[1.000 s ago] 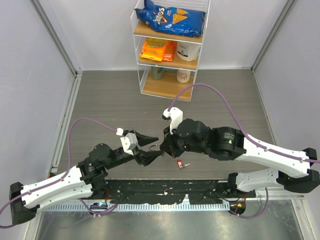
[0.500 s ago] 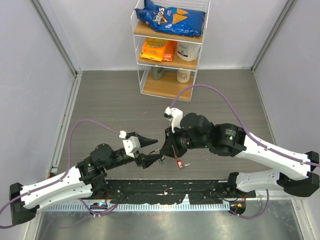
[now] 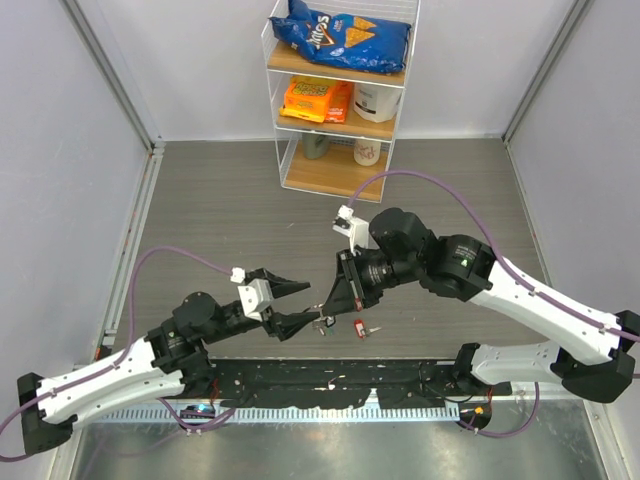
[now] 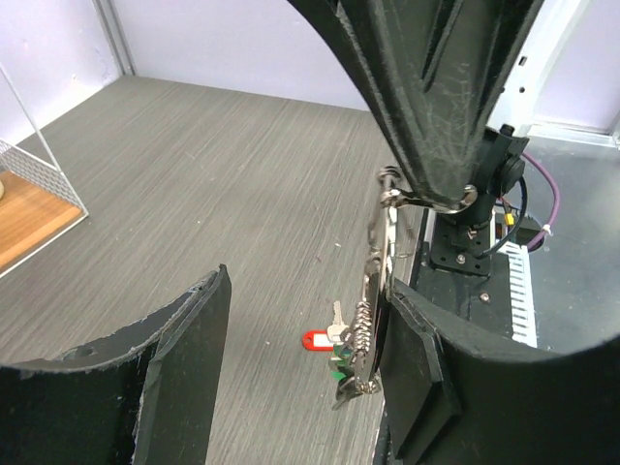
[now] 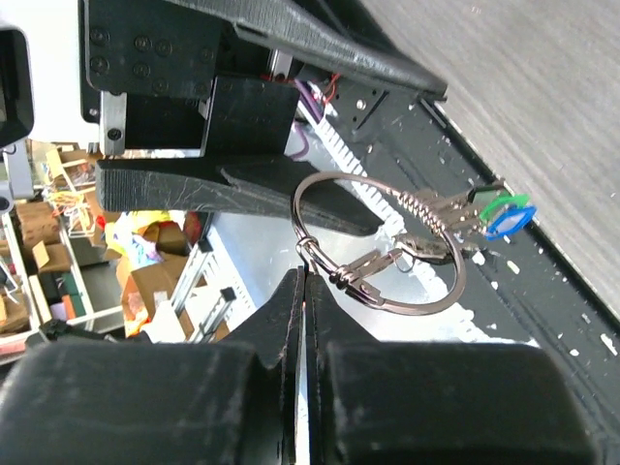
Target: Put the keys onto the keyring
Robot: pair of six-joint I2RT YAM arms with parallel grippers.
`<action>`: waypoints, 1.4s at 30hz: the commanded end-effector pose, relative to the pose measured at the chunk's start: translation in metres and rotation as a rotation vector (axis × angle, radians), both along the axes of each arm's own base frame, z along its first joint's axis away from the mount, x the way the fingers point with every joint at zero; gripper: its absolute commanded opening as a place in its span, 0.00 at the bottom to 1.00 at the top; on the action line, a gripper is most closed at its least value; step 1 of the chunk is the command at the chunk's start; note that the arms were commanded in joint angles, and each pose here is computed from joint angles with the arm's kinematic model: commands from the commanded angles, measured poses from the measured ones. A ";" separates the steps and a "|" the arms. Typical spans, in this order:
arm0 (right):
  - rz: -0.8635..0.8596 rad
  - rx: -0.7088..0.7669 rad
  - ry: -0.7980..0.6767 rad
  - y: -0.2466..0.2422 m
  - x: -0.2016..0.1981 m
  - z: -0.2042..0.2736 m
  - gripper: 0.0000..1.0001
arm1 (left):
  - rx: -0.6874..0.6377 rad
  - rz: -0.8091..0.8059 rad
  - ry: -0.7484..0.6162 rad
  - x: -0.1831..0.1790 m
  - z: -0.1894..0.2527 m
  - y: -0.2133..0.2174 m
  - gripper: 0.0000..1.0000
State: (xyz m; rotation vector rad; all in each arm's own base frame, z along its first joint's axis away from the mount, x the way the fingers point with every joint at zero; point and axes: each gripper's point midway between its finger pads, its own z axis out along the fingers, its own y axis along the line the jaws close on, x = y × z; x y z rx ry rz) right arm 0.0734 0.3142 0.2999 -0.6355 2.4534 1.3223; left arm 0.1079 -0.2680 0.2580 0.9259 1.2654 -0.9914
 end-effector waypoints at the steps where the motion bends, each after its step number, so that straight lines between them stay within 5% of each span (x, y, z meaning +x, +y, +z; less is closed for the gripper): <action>1: 0.043 0.073 0.056 0.004 -0.012 0.013 0.06 | -0.009 0.004 -0.013 0.001 -0.004 0.000 0.64; 24: 0.049 0.091 0.284 0.027 -0.012 -0.025 0.06 | -0.023 -0.002 -0.020 0.003 -0.016 -0.008 0.64; 42: 0.051 0.078 0.329 0.031 -0.002 -0.032 0.06 | -0.200 -0.075 -0.145 -0.021 0.007 -0.003 0.61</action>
